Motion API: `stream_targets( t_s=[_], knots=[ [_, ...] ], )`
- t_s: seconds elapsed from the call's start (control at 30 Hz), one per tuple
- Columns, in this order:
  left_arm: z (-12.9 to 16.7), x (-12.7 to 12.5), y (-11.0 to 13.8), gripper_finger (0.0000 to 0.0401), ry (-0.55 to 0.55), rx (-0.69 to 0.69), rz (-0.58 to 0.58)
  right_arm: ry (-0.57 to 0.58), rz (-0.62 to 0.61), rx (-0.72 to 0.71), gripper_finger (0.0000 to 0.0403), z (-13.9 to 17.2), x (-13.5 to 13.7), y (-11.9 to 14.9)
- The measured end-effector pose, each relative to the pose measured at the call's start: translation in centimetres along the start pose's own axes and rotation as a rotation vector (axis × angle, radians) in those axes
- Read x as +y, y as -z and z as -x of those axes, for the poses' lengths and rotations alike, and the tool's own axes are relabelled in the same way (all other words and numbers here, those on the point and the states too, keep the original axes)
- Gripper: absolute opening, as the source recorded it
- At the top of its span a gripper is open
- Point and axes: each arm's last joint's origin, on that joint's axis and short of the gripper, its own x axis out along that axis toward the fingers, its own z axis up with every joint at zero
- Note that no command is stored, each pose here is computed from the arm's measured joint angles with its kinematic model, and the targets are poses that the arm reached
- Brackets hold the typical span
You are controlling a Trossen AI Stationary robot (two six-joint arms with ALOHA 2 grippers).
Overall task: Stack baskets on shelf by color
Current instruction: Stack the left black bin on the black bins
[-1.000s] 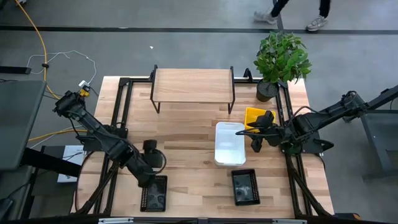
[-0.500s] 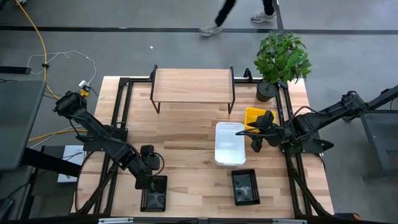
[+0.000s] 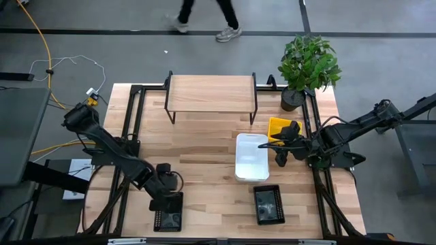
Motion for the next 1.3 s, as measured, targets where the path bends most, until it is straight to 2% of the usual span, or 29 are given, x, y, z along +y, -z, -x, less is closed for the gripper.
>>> stream_targets(
  t_s=[0.23,0.37,0.5,0.67,0.7,1.07,1.2,1.3],
  knots=[
    [-2.3,-0.2,0.3,0.0229,-0.044,0.083,-0.016,0.003,0.003,0.003,0.0186,0.0,0.0,0.0],
    [-2.6,-0.2,0.3,0.0208,-0.044,0.09,-0.018,0.003,0.003,0.003,0.0186,0.0,0.0,0.0],
    [-2.4,-0.2,0.2,0.0148,-0.041,0.088,-0.016,0.003,0.003,0.004,0.0186,0.0,0.0,0.0],
    [-1.4,-0.9,-1.0,0.0025,-0.03,0.077,-0.077,0.003,0.003,0.003,0.0186,0.0,0.0,0.0],
    [-1.0,-1.1,-1.5,0.0014,-0.025,0.069,-0.091,0.003,0.003,0.003,0.0186,0.0,0.0,0.0],
    [6.0,-3.4,-9.4,0.0002,-0.002,-0.215,-0.355,-0.028,-0.007,0.009,0.0186,0.0,0.1,0.0],
    [8.5,-3.4,-12.2,0.0001,-0.011,-0.378,-0.449,-0.023,-0.008,0.004,0.0186,0.0,0.1,-0.1],
    [9.3,-3.2,-14.1,0.0001,0.025,-0.521,-0.51,0.007,-0.02,-0.039,0.0186,0.1,0.0,-0.3]
  ],
)
